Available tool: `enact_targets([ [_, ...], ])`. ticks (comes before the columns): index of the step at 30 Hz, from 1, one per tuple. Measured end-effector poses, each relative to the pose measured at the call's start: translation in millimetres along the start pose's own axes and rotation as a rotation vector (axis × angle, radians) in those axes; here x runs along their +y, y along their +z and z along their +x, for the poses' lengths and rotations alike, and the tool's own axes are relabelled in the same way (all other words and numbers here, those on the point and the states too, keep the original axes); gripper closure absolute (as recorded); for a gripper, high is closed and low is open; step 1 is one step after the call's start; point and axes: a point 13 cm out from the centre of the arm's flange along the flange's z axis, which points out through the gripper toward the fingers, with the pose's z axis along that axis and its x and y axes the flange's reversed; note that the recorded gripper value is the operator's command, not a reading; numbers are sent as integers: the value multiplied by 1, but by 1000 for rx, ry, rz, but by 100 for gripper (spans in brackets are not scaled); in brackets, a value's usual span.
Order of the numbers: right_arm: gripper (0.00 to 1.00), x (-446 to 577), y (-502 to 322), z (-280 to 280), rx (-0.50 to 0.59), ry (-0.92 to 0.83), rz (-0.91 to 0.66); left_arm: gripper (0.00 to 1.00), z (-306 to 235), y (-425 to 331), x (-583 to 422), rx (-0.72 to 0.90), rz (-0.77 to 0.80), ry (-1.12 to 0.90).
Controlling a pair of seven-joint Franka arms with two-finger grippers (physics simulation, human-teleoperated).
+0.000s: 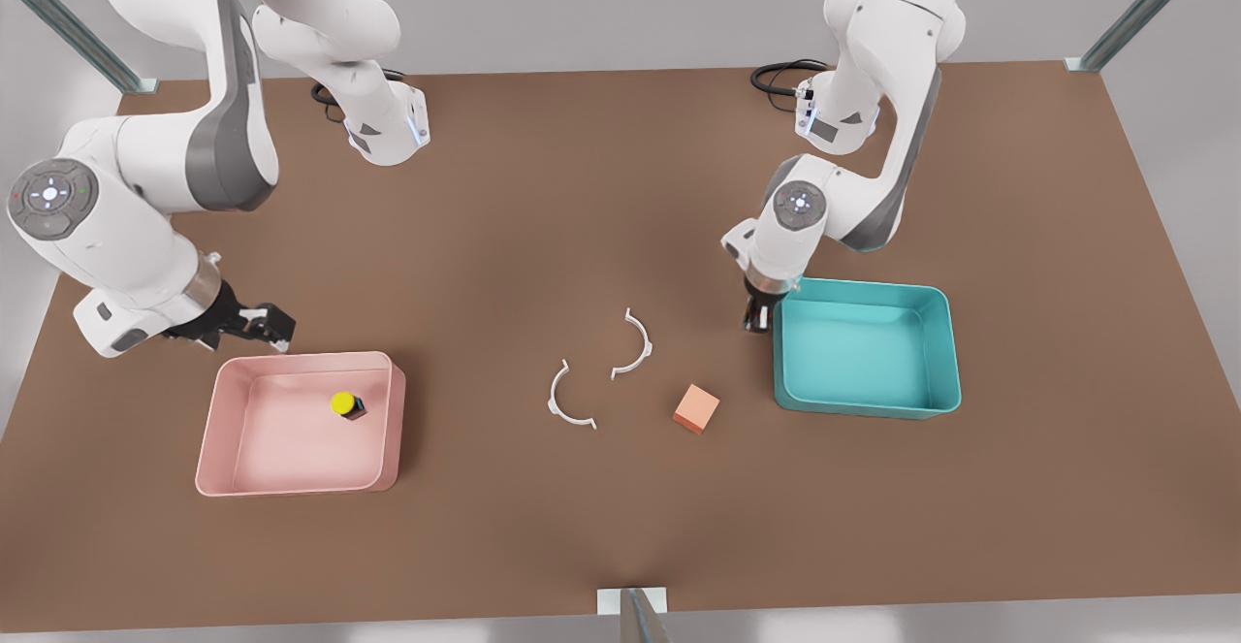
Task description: Place the red button in the blue storage box with the left arm, and place the yellow button in the pink storage box with the right arm
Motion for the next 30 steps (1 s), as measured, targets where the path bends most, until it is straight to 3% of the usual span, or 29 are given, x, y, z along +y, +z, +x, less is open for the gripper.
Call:
enact_targets([
  [3,0,18,-4,11,25,-39,-6,52,40,-22,5,23,30,-58],
  [8,0,21,-4,19,52,-58,-6,49,152,-13,16,56,113,-196],
  [9,0,20,-3,20,55,-60,-6,0,166,-9,17,59,129,-204],
  [16,0,21,3,20,68,-74,-3,0,178,-27,27,56,144,-216],
  [25,0,17,2,18,62,-77,-2,0,205,-245,122,-87,-100,-770],
  [30,0,11,11,13,63,-70,-1,0,218,-274,95,-67,-39,-1023],
])
